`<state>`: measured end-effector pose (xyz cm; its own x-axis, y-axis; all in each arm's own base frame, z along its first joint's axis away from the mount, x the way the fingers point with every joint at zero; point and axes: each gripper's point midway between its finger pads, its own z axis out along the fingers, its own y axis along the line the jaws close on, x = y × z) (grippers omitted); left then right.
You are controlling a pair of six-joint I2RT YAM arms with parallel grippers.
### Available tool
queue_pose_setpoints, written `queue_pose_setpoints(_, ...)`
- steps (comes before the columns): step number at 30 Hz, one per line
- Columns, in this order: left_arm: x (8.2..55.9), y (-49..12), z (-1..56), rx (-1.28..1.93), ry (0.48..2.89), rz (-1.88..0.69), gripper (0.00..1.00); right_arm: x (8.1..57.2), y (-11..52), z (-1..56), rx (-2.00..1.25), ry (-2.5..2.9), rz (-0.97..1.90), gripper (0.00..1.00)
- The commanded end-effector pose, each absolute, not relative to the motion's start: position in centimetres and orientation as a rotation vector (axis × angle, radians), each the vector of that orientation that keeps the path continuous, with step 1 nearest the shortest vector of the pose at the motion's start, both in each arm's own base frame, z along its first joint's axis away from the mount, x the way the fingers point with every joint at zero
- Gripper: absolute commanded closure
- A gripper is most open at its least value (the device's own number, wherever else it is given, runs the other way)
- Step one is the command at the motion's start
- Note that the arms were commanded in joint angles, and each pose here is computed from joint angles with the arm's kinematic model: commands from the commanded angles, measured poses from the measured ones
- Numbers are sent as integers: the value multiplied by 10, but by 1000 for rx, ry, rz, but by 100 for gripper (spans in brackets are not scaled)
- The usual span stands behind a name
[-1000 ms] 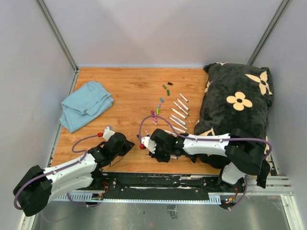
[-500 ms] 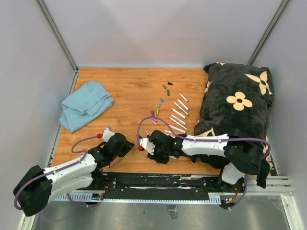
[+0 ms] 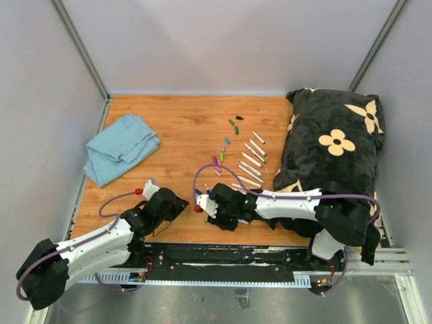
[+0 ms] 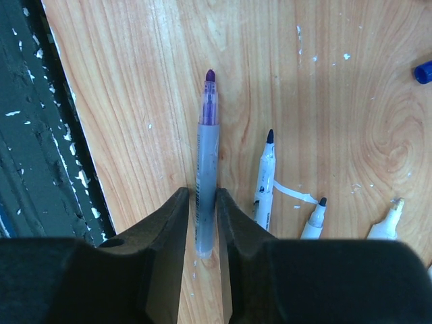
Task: Open the pen caps
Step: Place the pen at the center of the board.
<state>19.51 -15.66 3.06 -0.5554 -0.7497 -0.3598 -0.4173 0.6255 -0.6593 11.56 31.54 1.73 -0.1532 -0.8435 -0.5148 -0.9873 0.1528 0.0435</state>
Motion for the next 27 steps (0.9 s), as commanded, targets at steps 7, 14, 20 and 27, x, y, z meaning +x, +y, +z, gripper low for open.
queue_pose_setpoints(7, 201, -154, 53, -861, 2152, -717, 64, 117, 317, 30, -1782, 2012, 500, 69)
queue_pose_setpoints(14, 202, -156, 64, -834, 2126, -750, 62, 116, 321, 43, -1794, 1957, 530, 62)
queue_pose_setpoints(20, 203, -158, 69, -796, 2124, -759, 60, 114, 323, 54, -1802, 1909, 565, 61)
queue_pose_setpoints(27, 207, -168, 82, -643, 2124, -780, 56, 109, 323, 73, -1872, 1822, 633, 59)
